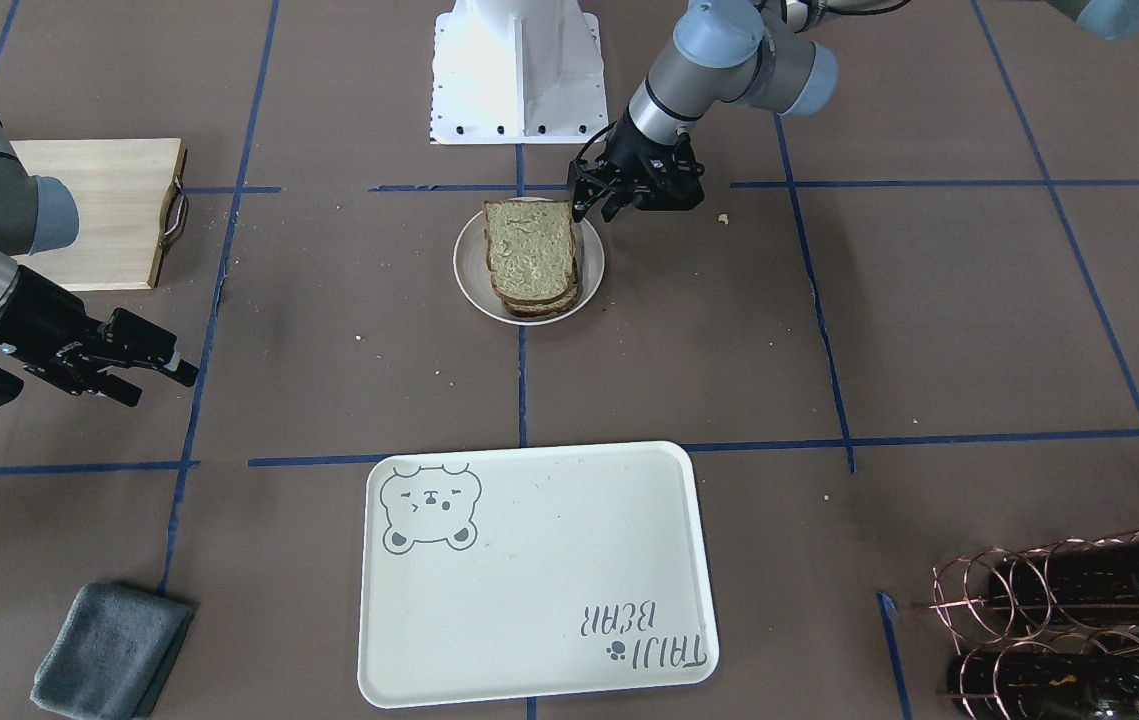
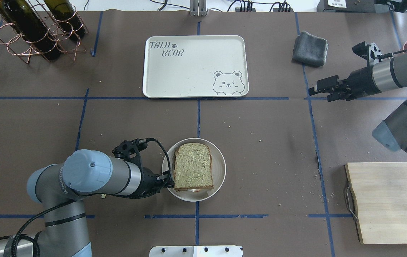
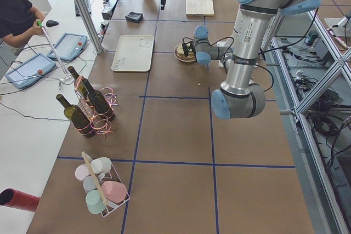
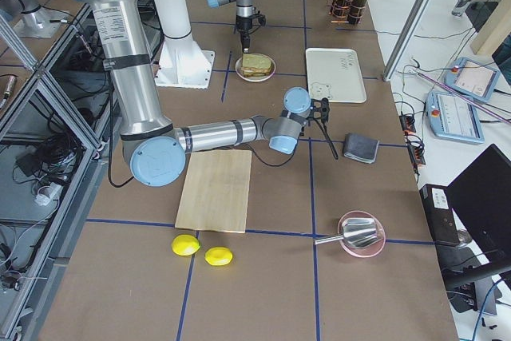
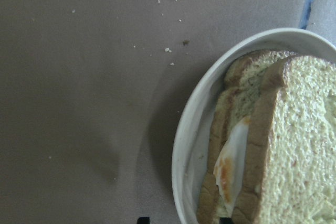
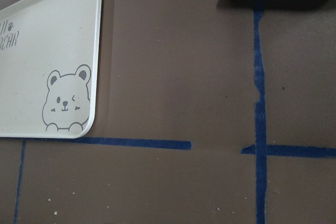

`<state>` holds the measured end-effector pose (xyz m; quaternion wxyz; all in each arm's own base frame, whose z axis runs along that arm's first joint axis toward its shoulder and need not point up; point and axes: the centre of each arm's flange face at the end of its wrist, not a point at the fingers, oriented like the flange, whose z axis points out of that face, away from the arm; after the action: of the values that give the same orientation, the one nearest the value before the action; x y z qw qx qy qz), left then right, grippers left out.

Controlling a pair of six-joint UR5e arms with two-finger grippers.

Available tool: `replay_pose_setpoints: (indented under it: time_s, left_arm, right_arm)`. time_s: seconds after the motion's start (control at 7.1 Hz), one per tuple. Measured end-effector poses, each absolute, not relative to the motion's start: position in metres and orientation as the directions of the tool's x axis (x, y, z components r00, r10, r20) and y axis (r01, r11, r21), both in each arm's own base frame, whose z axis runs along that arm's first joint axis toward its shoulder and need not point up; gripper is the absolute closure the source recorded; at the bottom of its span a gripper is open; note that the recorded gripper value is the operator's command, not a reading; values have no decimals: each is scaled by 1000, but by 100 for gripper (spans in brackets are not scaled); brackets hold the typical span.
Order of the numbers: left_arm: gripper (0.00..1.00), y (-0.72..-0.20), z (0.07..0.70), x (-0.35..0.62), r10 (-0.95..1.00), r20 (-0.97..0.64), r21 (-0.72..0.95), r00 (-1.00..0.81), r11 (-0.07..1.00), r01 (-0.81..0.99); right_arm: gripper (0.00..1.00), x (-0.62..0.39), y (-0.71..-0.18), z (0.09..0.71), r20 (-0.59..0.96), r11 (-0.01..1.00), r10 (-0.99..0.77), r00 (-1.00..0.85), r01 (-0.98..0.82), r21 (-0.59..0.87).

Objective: Make sandwich and place on tray
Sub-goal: 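Withdraw the right gripper while the left gripper reaches to grasp the plate rim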

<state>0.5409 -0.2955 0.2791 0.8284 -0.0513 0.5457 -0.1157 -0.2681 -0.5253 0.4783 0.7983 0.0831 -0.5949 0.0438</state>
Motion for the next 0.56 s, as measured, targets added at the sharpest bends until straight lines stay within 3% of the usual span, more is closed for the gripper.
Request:
replay_pose_setpoints:
  time_s: [0.56]
  left_arm:
    - [55, -310, 284, 540, -258, -887, -206, 383, 963, 172]
  right_arm:
    - [0, -266, -522, 486, 952, 982, -42, 302, -164, 95]
